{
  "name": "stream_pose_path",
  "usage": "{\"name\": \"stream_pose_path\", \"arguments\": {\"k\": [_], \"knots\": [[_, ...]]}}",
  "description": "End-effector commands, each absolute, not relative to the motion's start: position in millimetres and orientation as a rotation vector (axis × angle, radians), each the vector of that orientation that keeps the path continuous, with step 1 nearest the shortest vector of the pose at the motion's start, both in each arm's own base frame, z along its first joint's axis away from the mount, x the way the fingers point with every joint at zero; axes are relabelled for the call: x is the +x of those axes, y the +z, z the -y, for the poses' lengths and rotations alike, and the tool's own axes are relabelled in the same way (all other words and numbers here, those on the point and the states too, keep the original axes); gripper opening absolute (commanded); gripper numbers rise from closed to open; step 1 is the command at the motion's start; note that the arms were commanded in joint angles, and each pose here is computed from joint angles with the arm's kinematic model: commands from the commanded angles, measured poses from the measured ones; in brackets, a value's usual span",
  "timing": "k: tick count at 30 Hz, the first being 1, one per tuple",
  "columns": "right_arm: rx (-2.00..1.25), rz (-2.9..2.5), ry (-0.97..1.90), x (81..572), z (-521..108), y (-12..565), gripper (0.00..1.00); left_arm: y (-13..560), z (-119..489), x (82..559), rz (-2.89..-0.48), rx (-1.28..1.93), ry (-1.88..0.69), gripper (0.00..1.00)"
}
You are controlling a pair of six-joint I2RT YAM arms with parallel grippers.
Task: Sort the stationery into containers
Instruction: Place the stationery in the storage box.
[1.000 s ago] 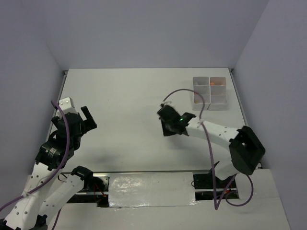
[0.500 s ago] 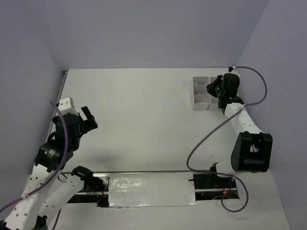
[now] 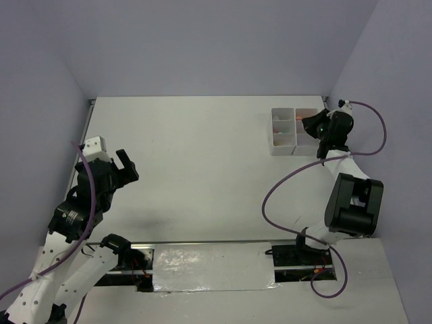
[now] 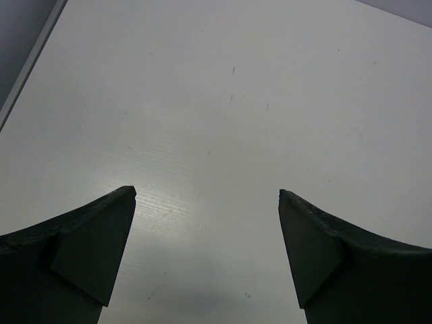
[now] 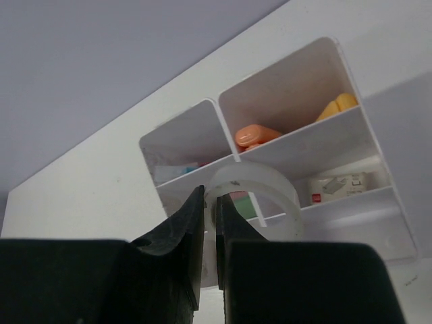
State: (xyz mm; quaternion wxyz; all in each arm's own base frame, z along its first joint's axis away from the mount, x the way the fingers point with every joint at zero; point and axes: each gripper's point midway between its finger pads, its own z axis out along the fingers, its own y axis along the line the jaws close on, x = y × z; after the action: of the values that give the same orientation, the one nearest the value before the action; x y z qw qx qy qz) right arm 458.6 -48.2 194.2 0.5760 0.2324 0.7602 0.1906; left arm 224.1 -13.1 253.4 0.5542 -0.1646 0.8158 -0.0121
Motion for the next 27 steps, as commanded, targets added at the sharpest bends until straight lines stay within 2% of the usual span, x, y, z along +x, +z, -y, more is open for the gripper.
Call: {"name": "stream_pose_path", "arguments": {"k": [1, 14, 19, 27], "knots": [[0.501, -1.713, 0.525, 462, 50, 196, 0.12, 259, 15, 229, -1.902, -0.374, -0.039, 0.99], [0.543, -1.725, 0.513, 461, 66, 165, 0.22, 259, 16, 229, -1.905, -0.363, -0.045, 0.99], [0.563, -1.730, 0.534, 459, 70, 157, 0.30, 261, 16, 229, -1.898, -0.361, -0.047, 0.99], [0.604, -1.743, 0.493, 453, 78, 145, 0.33, 262, 16, 228, -1.894, -0.362, -0.049, 0.99]]}}
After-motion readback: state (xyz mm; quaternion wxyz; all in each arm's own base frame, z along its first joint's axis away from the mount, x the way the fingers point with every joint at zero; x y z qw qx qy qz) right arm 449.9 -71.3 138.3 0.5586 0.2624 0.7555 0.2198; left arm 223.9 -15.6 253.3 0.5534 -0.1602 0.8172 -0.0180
